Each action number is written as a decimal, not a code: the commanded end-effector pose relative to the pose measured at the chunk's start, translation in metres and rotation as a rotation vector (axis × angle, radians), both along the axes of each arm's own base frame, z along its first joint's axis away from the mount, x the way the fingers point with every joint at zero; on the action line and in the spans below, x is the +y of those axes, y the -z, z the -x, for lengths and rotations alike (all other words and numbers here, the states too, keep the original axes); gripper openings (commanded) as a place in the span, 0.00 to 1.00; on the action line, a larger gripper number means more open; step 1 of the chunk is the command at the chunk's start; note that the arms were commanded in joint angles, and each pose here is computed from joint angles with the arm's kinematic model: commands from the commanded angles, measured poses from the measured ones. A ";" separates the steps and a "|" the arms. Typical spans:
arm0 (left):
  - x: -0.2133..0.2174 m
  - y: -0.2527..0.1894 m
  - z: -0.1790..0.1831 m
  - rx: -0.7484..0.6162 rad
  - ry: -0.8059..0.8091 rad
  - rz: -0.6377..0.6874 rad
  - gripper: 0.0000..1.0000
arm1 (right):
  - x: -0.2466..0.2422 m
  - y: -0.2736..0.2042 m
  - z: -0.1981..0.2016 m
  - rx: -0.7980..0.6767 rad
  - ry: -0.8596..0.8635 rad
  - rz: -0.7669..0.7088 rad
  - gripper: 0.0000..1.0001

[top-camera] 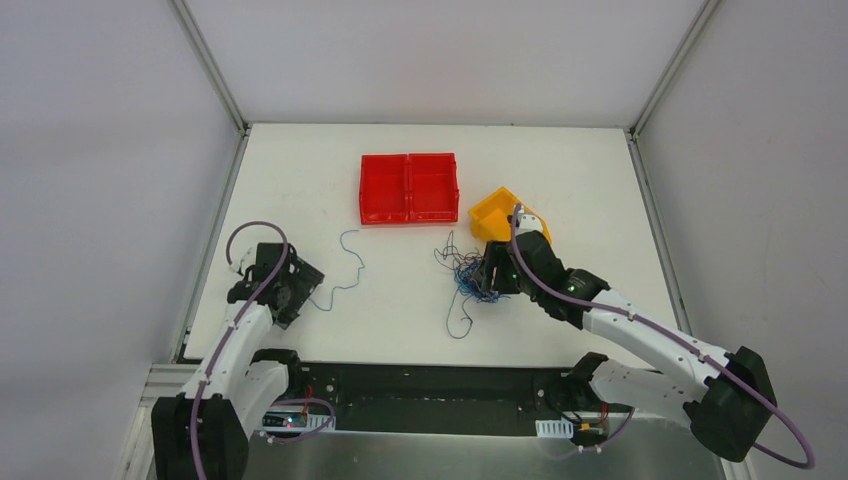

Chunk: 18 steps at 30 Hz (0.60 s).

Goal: Untangle the cables

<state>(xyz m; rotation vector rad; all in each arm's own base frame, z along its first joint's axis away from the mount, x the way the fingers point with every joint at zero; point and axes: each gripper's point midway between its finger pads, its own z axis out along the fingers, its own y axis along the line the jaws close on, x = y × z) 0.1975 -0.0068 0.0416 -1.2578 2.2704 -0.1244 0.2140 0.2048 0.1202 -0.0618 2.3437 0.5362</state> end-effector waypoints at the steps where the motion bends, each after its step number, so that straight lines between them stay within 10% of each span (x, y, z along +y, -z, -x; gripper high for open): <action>1: -0.042 -0.014 -0.037 -0.128 0.257 0.154 0.99 | 0.002 -0.019 -0.004 -0.049 -0.015 -0.028 0.61; 18: -0.084 -0.017 -0.065 -0.183 0.567 0.152 0.99 | 0.015 -0.022 -0.009 -0.021 -0.035 -0.034 0.61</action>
